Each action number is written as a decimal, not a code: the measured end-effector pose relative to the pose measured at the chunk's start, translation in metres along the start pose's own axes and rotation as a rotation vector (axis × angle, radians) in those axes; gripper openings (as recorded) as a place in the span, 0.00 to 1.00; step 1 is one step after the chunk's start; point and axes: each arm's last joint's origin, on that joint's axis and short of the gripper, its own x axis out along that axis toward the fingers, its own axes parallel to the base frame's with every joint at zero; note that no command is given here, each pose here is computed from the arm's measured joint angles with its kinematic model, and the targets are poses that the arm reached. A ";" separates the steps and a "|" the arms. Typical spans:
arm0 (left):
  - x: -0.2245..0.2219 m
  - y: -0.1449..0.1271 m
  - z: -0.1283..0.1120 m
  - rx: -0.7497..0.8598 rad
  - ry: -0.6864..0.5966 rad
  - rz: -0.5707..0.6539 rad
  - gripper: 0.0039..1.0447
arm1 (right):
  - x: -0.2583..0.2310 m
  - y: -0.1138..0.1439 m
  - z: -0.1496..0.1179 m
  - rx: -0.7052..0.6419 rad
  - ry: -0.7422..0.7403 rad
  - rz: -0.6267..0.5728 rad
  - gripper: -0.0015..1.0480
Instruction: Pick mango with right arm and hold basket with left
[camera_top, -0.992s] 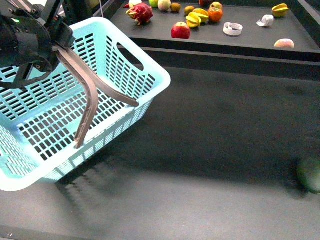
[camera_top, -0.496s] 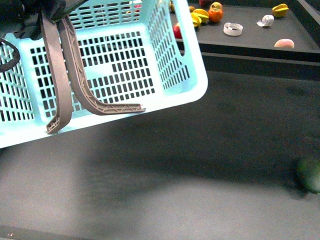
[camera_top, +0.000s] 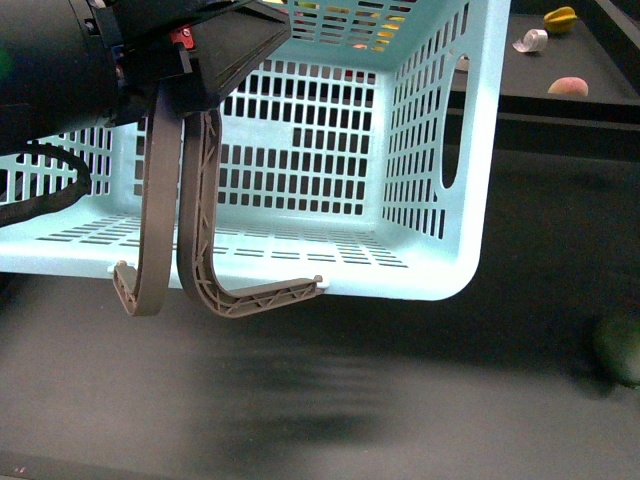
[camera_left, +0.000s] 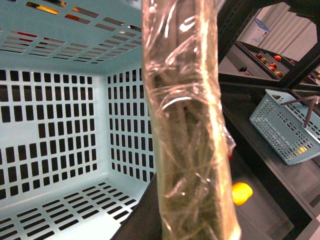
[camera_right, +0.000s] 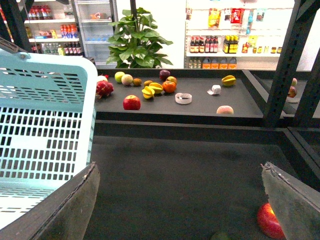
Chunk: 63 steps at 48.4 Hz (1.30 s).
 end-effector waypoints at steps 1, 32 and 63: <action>0.000 -0.001 0.000 0.003 0.000 -0.003 0.08 | 0.000 0.000 0.000 0.000 0.000 0.000 0.92; 0.000 -0.004 -0.004 0.006 -0.001 0.019 0.08 | 0.000 0.000 0.000 0.000 0.000 0.000 0.92; 0.000 -0.004 -0.004 0.007 -0.001 0.018 0.08 | 0.000 0.000 0.000 0.000 0.000 0.000 0.92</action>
